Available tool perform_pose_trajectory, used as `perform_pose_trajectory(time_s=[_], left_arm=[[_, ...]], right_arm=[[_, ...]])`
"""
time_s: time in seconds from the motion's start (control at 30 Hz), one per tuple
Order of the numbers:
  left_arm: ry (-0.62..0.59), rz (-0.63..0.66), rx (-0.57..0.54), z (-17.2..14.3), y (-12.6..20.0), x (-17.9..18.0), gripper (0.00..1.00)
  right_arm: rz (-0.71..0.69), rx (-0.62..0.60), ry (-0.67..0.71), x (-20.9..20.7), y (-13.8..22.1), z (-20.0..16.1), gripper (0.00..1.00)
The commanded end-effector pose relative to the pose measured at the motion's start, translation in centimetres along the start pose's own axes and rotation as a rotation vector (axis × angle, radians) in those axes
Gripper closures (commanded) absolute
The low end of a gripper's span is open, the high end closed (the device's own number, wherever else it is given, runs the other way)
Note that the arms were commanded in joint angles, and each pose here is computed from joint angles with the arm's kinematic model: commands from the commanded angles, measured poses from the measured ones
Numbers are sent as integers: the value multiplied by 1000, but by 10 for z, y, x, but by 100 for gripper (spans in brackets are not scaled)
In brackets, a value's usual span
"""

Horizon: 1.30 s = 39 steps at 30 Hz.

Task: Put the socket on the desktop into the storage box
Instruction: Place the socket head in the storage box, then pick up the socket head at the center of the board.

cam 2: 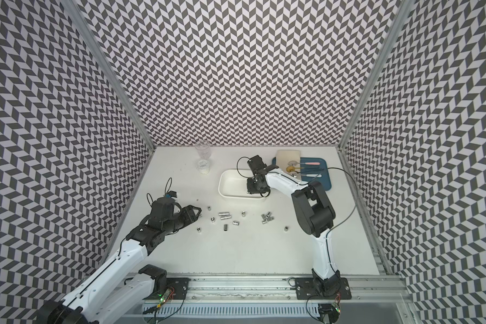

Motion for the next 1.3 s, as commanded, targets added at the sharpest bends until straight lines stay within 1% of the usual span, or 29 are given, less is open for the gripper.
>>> perform_pose_trajectory(time_s=[0.0,0.2,0.27,0.33,0.47,0.67,0.97,1.13,1.27], left_arm=[[7,21,-4,-1,-1,5,43],[9,26,-2,0,-2,6,44],[9,29,6,0,-4,6,43],[6,30,9,1,-5,5,42],[-2,41,11,3,-6,3,41],[-19,74,27,7,-12,2,45],[-16,136,79,3,-24,10,49],[-19,157,107,-3,-30,12,51],[-23,189,135,-7,-36,15,53]], right_arm=[[22,-106,13,9,31,12,64],[50,-187,13,11,64,6,63],[73,-221,20,13,77,1,62],[90,-251,35,15,88,-7,60],[129,-293,58,17,108,-23,60],[219,-350,102,22,131,-53,59],[333,-370,212,44,146,-98,58],[424,-409,288,63,152,-124,58],[463,-406,347,76,151,-144,58]])
Point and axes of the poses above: each gripper's point midway between its finger pads, its own y axis back along the fingers, its own x axis along the line the jaws close on, z = x × y, the point moved 9 cm from there along y, back along the fingers, and after that the axes turned 10 degrees about y, right-handed, at the moved point
